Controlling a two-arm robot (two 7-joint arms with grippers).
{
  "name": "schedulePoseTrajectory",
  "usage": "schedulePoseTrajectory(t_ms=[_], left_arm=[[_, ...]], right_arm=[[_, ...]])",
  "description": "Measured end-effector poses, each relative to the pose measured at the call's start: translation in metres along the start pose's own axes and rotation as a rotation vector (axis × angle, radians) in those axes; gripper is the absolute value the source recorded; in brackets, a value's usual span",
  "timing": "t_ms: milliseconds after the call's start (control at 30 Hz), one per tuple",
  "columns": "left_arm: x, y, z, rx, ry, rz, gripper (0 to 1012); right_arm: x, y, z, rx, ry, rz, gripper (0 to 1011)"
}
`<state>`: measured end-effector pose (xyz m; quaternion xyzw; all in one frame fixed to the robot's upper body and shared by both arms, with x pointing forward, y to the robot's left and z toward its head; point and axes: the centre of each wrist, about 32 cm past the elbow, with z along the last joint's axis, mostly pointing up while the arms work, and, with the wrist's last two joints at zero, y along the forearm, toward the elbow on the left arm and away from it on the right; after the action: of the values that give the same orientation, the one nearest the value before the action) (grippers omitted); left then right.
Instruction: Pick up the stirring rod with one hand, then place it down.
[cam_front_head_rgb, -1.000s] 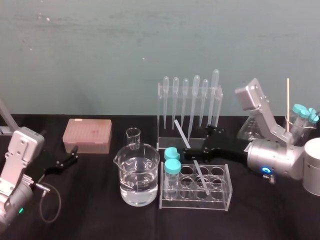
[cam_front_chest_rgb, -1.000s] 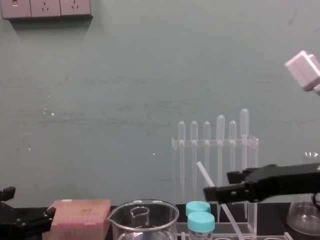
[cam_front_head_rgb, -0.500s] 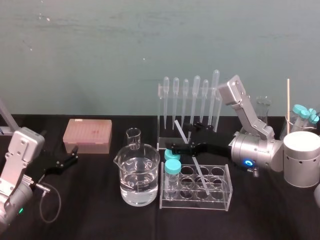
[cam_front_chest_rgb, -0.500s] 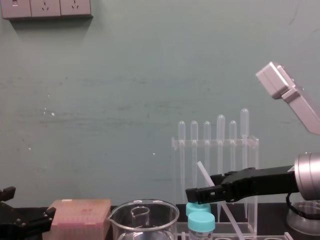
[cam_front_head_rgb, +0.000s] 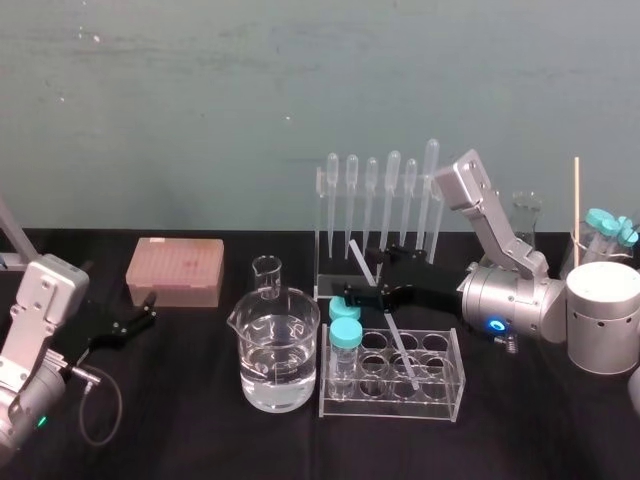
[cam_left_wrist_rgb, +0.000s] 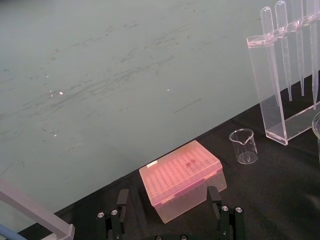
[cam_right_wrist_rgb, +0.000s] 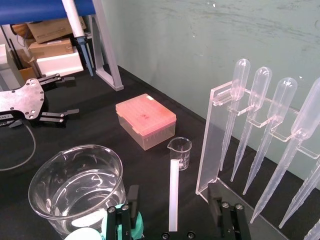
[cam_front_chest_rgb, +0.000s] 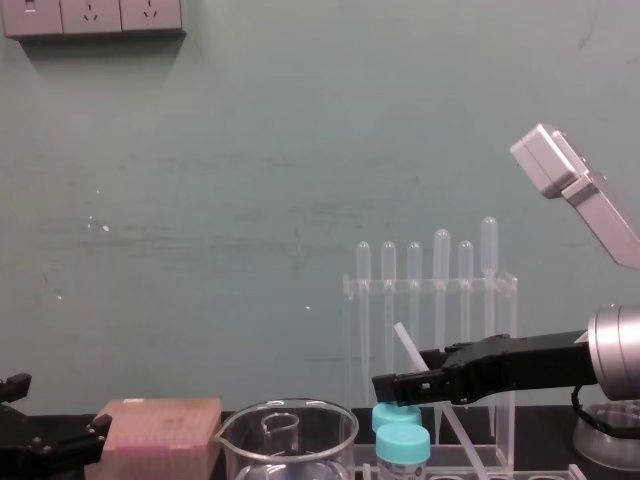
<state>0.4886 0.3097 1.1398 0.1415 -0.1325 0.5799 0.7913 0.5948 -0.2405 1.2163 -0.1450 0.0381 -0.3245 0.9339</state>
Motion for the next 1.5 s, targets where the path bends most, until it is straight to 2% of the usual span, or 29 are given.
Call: schedulePoseTrajectory(t_ms=[67, 100, 200, 267, 300, 400, 433, 500, 600, 633, 667, 867, 1067, 1167, 1333, 1433, 1500], left_arm=[[0.0000, 0.000, 0.000, 0.000, 0.000, 0.000, 1000], [0.0000, 0.000, 0.000, 0.000, 0.000, 0.000, 1000], [0.0000, 0.000, 0.000, 0.000, 0.000, 0.000, 1000], [0.0000, 0.000, 0.000, 0.000, 0.000, 0.000, 1000], [0.0000, 0.000, 0.000, 0.000, 0.000, 0.000, 1000], [0.0000, 0.000, 0.000, 0.000, 0.000, 0.000, 1000], [0.0000, 0.000, 0.000, 0.000, 0.000, 0.000, 1000], [0.0000, 0.000, 0.000, 0.000, 0.000, 0.000, 1000], [0.0000, 0.000, 0.000, 0.000, 0.000, 0.000, 1000], [0.0000, 0.000, 0.000, 0.000, 0.000, 0.000, 1000], [0.0000, 0.000, 0.000, 0.000, 0.000, 0.000, 1000], [0.0000, 0.000, 0.000, 0.000, 0.000, 0.000, 1000], [0.0000, 0.000, 0.000, 0.000, 0.000, 0.000, 1000], [0.0000, 0.000, 0.000, 0.000, 0.000, 0.000, 1000], [0.0000, 0.000, 0.000, 0.000, 0.000, 0.000, 1000], [0.0000, 0.000, 0.000, 0.000, 0.000, 0.000, 1000], [0.0000, 0.000, 0.000, 0.000, 0.000, 0.000, 1000]], right_arm=[[0.0000, 0.000, 0.000, 0.000, 0.000, 0.000, 863], [0.0000, 0.000, 0.000, 0.000, 0.001, 0.000, 802], [0.0000, 0.000, 0.000, 0.001, 0.001, 0.001, 711], [-0.0001, 0.000, 0.000, 0.001, 0.001, 0.001, 682], [0.0000, 0.000, 0.000, 0.001, 0.001, 0.001, 609], [0.0000, -0.001, 0.000, 0.001, 0.002, 0.001, 551], [0.0000, -0.001, 0.000, 0.001, 0.002, 0.001, 488], [0.0000, -0.001, 0.000, 0.001, 0.002, 0.001, 448], [0.0000, -0.001, 0.000, 0.001, 0.002, 0.001, 330], [0.0000, -0.001, 0.000, 0.001, 0.002, 0.001, 330], [-0.0001, -0.001, 0.000, 0.001, 0.002, 0.001, 264], [-0.0001, -0.001, 0.000, 0.001, 0.002, 0.001, 94], [-0.0001, -0.001, 0.000, 0.001, 0.002, 0.001, 69], [-0.0029, -0.002, -0.002, 0.027, -0.018, -0.011, 69], [-0.0128, -0.010, -0.014, 0.157, -0.081, -0.061, 69], [-0.0177, -0.016, -0.021, 0.216, -0.103, -0.077, 69], [-0.0229, -0.022, -0.031, 0.270, -0.107, -0.087, 69]])
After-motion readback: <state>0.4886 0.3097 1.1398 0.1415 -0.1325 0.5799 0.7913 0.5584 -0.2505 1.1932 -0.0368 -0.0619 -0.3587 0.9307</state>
